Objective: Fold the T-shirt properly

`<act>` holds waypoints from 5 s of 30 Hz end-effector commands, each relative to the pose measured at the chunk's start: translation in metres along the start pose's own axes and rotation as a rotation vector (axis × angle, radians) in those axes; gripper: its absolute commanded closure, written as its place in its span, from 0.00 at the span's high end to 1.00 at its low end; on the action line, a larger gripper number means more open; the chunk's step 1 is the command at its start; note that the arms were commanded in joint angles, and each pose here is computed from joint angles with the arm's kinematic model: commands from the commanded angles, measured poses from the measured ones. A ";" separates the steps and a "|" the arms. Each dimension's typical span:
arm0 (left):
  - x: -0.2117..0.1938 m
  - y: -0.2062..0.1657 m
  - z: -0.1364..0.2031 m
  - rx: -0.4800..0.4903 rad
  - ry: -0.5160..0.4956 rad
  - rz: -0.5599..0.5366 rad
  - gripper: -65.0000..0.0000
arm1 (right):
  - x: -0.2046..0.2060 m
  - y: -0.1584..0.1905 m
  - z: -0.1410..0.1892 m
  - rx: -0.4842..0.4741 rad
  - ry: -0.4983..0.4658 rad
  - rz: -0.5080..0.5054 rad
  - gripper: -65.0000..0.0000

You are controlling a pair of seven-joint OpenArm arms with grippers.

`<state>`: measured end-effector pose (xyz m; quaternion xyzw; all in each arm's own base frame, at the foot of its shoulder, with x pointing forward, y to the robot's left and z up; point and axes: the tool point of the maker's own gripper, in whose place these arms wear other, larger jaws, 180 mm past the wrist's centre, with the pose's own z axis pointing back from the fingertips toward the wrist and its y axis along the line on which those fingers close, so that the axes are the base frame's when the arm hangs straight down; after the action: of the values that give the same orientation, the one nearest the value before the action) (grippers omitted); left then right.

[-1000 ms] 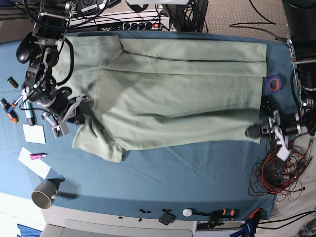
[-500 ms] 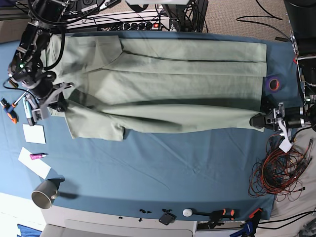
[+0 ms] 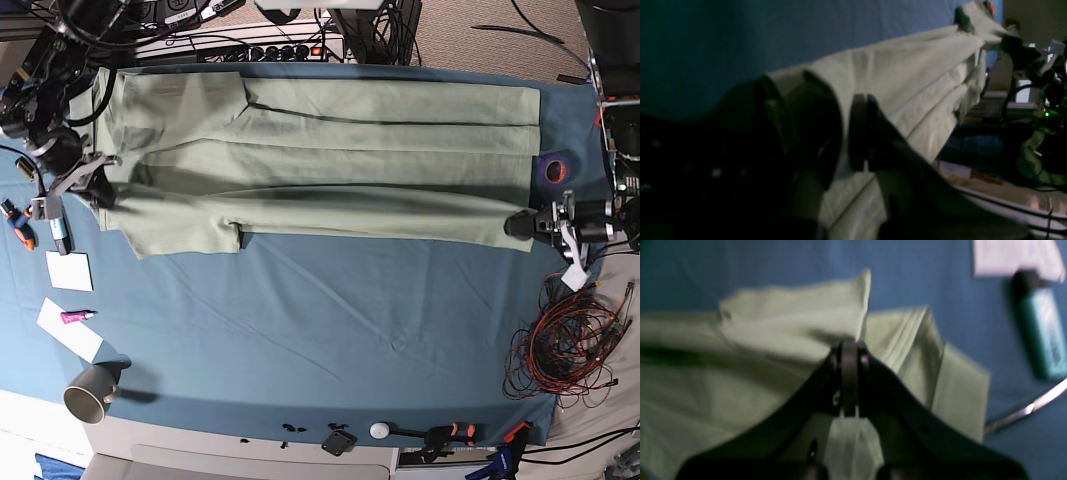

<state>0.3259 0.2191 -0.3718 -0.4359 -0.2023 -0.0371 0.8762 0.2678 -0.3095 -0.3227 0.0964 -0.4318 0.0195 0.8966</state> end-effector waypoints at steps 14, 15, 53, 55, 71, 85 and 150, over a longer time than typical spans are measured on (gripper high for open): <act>0.004 -0.002 0.011 0.005 -0.016 -0.030 0.00 | 0.006 0.012 0.007 0.076 -0.003 -0.021 0.00; 0.004 -0.002 0.012 0.006 -0.016 -0.031 0.00 | 0.006 0.012 0.007 0.076 0.002 -0.020 0.00; -0.036 0.022 0.033 0.076 0.045 0.033 0.00 | -0.024 0.004 0.030 0.100 0.152 -0.026 0.00; -0.036 0.022 0.033 0.077 0.045 0.032 0.00 | -0.031 0.005 0.032 0.100 0.167 -0.032 0.00; -0.036 0.022 0.033 0.076 0.046 0.033 0.00 | -0.044 0.005 0.036 0.100 0.210 -0.038 0.00; -0.036 0.022 0.033 0.076 0.045 0.033 0.02 | -0.046 0.005 0.036 0.097 0.219 -0.037 0.00; -0.037 -0.003 0.110 0.243 0.013 -0.163 0.42 | 0.009 0.018 0.045 -0.018 0.121 0.210 0.43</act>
<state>0.2488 0.2935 -0.3379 -0.3134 -0.2193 -0.0776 0.9207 0.2295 -0.2979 -0.2979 0.0489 -0.3654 0.1077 0.9233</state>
